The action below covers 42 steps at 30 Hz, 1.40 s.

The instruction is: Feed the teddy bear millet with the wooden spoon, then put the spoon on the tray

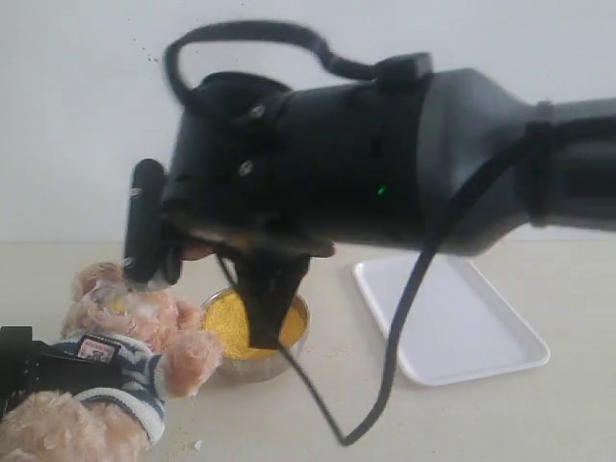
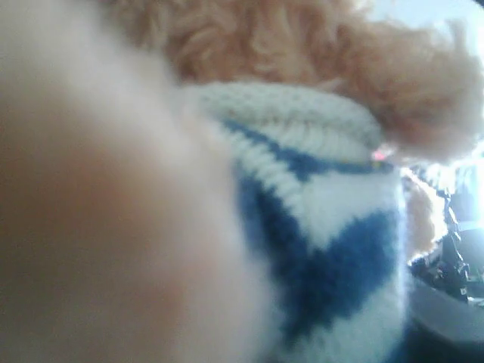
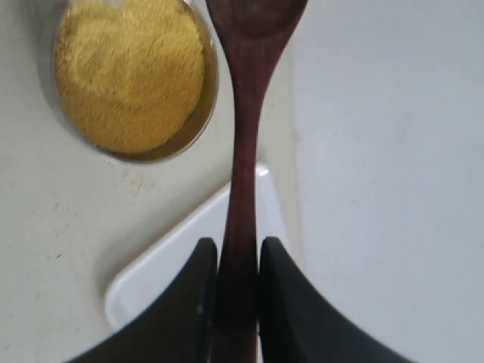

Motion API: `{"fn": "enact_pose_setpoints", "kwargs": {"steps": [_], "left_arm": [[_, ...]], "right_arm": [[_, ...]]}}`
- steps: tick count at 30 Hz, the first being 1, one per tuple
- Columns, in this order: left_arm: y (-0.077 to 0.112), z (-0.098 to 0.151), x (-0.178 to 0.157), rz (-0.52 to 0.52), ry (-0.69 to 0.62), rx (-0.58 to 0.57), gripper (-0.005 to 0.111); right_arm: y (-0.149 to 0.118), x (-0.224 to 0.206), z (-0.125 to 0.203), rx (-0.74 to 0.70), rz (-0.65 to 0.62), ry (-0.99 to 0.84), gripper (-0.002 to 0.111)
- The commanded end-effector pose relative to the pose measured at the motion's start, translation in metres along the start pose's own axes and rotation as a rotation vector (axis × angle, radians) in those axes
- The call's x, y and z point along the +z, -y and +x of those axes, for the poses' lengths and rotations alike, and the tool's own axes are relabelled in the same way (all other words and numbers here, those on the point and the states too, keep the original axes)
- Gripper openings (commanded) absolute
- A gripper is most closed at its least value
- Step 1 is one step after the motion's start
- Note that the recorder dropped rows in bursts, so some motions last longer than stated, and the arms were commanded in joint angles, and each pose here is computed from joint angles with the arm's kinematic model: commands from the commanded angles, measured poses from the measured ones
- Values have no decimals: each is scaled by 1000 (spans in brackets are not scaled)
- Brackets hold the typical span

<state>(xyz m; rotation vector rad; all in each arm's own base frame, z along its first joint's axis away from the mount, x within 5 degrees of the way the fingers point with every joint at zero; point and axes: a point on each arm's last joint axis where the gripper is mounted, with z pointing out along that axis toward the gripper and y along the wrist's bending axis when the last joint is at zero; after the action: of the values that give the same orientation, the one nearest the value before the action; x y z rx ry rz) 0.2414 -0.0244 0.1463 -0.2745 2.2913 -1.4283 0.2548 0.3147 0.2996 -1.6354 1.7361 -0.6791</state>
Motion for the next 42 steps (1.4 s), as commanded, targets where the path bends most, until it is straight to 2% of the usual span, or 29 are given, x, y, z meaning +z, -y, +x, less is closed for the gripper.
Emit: {"fn": "enact_pose_setpoints", "kwargs": {"steps": [1, 3, 11, 14, 22, 26, 31, 35, 42], "left_arm": [[-1, -5, 1, -18, 64, 4, 4], [-1, -8, 0, -22, 98, -12, 4], [-3, -13, 0, -54, 110, 36, 4], [-2, -19, 0, -57, 119, 52, 4], [-1, -21, 0, -58, 123, 68, 4], [-1, -21, 0, -63, 123, 71, 4], [-2, -21, 0, -68, 124, 71, 4], [-10, -22, -1, -157, 137, 83, 4], [-13, -24, -2, -197, 146, 82, 4]], "right_arm": [[17, 18, 35, 112, -181, -63, 0], [23, 29, 51, 181, -253, -93, 0], [41, 50, 73, 190, -216, -92, 0], [39, 62, 73, 91, -188, -127, 0], [16, 102, 61, -6, -214, -107, 0], [18, 104, 54, 9, -179, -37, 0], [18, 104, 54, 9, -178, -40, 0], [17, 104, 54, 99, -192, -41, 0], [21, 105, 53, 64, -149, -29, 0]]}}
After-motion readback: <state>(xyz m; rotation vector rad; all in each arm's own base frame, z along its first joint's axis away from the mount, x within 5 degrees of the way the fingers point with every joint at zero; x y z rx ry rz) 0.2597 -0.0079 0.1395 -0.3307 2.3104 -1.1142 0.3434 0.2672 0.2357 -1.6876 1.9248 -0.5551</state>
